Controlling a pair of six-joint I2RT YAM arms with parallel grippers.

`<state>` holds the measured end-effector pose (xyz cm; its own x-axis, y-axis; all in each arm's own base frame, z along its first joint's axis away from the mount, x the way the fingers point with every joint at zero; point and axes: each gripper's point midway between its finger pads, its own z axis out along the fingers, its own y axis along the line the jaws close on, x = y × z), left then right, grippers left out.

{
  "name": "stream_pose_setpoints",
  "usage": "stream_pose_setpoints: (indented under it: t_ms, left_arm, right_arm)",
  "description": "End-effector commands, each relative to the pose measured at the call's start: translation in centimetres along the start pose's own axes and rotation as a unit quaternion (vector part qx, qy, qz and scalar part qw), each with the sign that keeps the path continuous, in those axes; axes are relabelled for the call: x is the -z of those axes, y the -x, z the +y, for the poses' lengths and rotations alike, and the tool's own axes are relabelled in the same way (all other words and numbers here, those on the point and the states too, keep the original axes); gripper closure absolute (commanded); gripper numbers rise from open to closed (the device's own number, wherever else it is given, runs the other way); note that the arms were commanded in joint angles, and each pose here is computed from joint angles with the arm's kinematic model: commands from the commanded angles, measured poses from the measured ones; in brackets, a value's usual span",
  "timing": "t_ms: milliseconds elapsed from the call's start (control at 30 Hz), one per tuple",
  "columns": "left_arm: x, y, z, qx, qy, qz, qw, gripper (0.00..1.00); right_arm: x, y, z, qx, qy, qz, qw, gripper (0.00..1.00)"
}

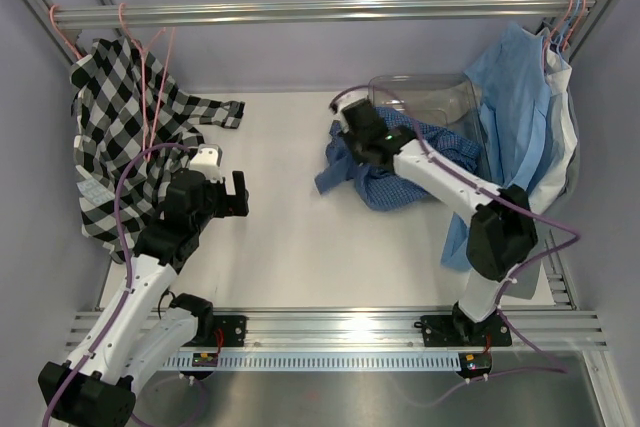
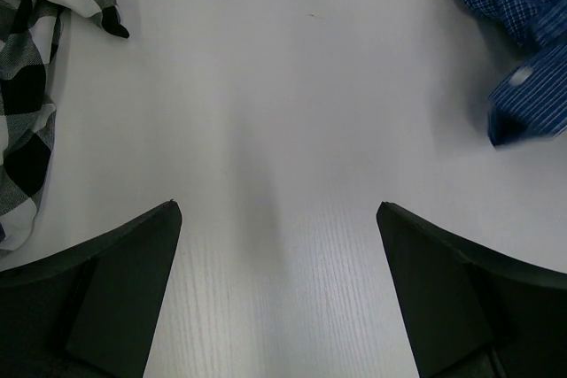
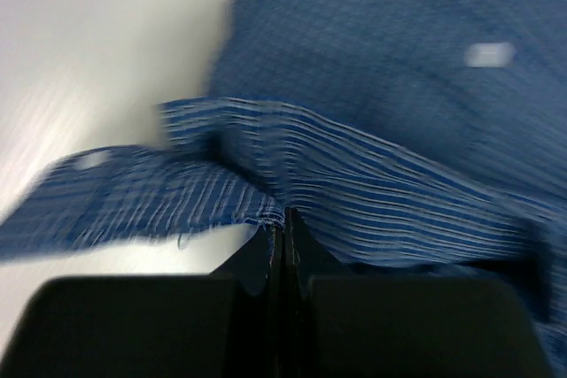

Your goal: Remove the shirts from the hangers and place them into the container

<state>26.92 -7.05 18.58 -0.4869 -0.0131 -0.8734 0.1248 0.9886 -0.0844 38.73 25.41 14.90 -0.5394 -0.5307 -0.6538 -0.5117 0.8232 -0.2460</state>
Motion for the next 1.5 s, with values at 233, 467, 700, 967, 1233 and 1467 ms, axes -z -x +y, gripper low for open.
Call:
stream_pose_setpoints:
  t_ms: [233,467,700,967,1233,1467]
  left_arm:
    - [0.1,1.1,0.1,-0.004,0.004,-0.033,0.999,0.01]
    - [0.0,1.1,0.1,-0.004,0.004,-0.032,0.999,0.01]
    - [-0.1,1.1,0.1,-0.004,0.004,-0.029,1.000,0.01]
    - [-0.2,0.9,0.2,-0.004,0.006,-0.025,1.000,0.01]
    - [-0.3,0.9,0.3,-0.005,0.010,-0.025,1.000,0.01]
    - [-0.4,0.7,0.1,-0.004,0.005,-0.021,1.000,0.01]
  right_arm:
    - [5.8,-5.1,-27.8,-0.301,-0.346,0.007,0.889,1.00]
    - [2.6,-11.0,-27.3,-0.342,-0.318,0.112,0.877,0.91]
    - [5.2,-3.7,-23.3,-0.287,-0.232,0.010,0.929,0.19]
    - [6.0,5.7,-14.0,-0.063,-0.137,-0.065,0.986,0.01]
    - [0.4,6.9,-4.4,0.062,-0.029,-0.039,0.997,0.01]
    - [-5.9,5.2,-2.9,0.106,-0.036,-0.010,0.994,0.01]
